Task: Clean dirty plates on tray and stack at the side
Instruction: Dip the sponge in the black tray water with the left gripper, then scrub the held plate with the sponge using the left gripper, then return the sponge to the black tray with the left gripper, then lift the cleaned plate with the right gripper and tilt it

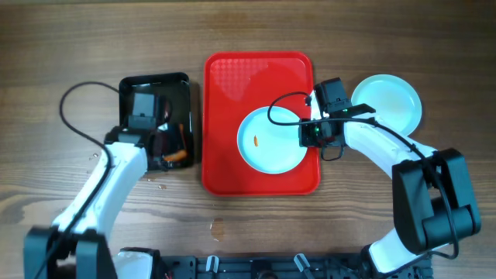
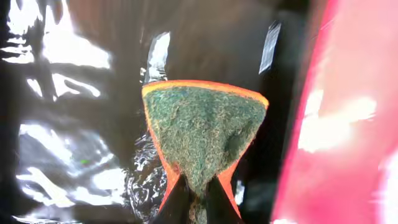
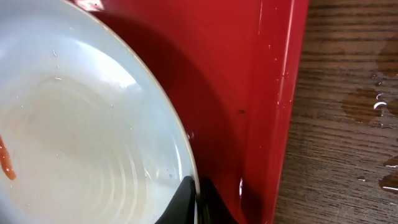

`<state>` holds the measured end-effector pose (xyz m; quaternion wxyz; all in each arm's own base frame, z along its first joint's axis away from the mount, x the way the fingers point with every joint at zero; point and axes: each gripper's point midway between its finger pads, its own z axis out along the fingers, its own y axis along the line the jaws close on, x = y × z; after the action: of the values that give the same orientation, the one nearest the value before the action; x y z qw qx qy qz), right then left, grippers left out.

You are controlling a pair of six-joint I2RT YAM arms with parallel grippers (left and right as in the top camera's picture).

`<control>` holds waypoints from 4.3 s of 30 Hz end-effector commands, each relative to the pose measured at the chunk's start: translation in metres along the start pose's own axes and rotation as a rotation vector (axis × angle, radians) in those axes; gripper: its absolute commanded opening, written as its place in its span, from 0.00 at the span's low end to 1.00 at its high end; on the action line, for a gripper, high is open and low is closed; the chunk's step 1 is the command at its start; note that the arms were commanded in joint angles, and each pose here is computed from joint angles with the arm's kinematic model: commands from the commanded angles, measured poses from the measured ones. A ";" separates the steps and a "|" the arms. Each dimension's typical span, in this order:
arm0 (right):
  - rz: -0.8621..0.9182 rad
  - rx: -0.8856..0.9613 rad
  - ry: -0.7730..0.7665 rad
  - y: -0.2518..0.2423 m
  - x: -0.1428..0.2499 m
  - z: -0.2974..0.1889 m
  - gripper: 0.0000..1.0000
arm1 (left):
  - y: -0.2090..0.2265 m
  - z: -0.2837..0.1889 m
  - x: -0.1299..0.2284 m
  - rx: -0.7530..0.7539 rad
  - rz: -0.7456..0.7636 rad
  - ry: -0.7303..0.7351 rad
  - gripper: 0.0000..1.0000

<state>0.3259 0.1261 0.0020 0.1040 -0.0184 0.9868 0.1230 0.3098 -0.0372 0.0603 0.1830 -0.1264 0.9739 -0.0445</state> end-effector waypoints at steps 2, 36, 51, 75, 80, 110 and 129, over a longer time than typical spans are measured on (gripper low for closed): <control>0.004 0.028 0.040 -0.007 0.014 0.007 0.04 | 0.002 -0.012 -0.012 -0.013 0.013 -0.055 0.04; 0.005 0.015 0.050 -0.005 0.017 0.007 0.04 | -0.231 0.004 0.056 0.461 0.141 0.142 0.04; 0.011 0.021 0.073 -0.007 0.022 0.007 0.04 | -0.161 0.063 0.064 0.032 0.210 0.088 0.04; 0.091 0.091 0.106 -0.019 0.032 0.005 0.04 | -0.132 -0.025 -0.008 -0.124 0.126 -0.178 0.04; 0.090 0.091 0.106 -0.019 0.032 0.005 0.04 | -0.140 -0.028 -0.003 -0.065 0.121 -0.144 0.04; -0.192 0.312 -0.420 0.005 -0.041 -0.136 0.04 | 0.017 0.015 -0.015 -0.204 -0.088 -0.018 0.04; -0.471 0.864 -0.815 0.067 -0.020 -0.222 0.05 | 0.024 0.020 -0.007 -0.215 -0.098 -0.003 1.00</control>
<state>0.2973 0.1473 0.1965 0.4518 -0.1718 0.8359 -0.2600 0.3173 -0.0136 0.0401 0.1660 -0.1933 0.9656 0.0521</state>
